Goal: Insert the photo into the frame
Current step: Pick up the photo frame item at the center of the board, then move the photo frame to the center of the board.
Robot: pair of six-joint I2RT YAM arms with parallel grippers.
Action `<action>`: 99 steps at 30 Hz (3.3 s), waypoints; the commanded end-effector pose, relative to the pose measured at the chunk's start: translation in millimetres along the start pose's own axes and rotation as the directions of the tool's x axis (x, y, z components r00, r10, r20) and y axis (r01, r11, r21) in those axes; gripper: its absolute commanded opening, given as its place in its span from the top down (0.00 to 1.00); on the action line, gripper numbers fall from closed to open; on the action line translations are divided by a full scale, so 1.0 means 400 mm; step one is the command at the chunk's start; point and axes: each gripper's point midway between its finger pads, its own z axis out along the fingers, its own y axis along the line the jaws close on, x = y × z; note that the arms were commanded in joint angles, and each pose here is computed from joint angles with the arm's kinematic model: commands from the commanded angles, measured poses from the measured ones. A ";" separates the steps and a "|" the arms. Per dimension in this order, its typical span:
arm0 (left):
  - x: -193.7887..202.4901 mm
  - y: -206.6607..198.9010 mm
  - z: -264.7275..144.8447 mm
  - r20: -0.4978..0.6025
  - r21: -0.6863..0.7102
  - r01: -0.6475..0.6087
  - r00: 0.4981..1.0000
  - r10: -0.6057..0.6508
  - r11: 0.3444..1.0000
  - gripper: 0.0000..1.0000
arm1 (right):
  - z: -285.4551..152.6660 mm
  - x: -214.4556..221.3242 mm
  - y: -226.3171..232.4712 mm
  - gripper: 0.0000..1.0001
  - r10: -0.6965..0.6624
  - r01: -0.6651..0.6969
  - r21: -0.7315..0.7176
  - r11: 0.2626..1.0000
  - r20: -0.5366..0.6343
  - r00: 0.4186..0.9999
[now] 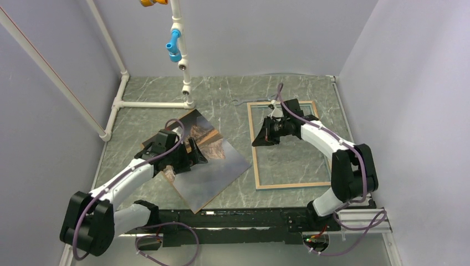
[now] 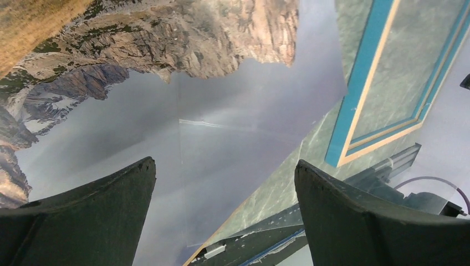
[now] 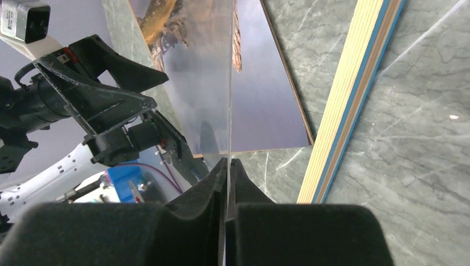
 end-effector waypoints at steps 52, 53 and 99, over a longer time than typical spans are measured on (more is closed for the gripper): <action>0.213 -0.421 0.343 -0.229 -0.230 -0.409 0.905 0.360 0.883 0.27 | -0.781 -0.082 0.243 1.00 -0.441 -0.020 0.493 0.870 0.796 0.413; 0.213 -0.422 0.342 -0.227 -0.227 -0.410 0.905 0.361 0.883 0.29 | -0.779 -0.082 0.243 1.00 -0.441 -0.018 0.492 0.870 0.795 0.416; 0.231 -0.364 0.227 -0.079 -0.217 -0.127 0.991 0.112 0.968 0.84 | -0.614 -0.089 0.217 1.00 -0.429 0.120 0.447 0.886 0.696 0.576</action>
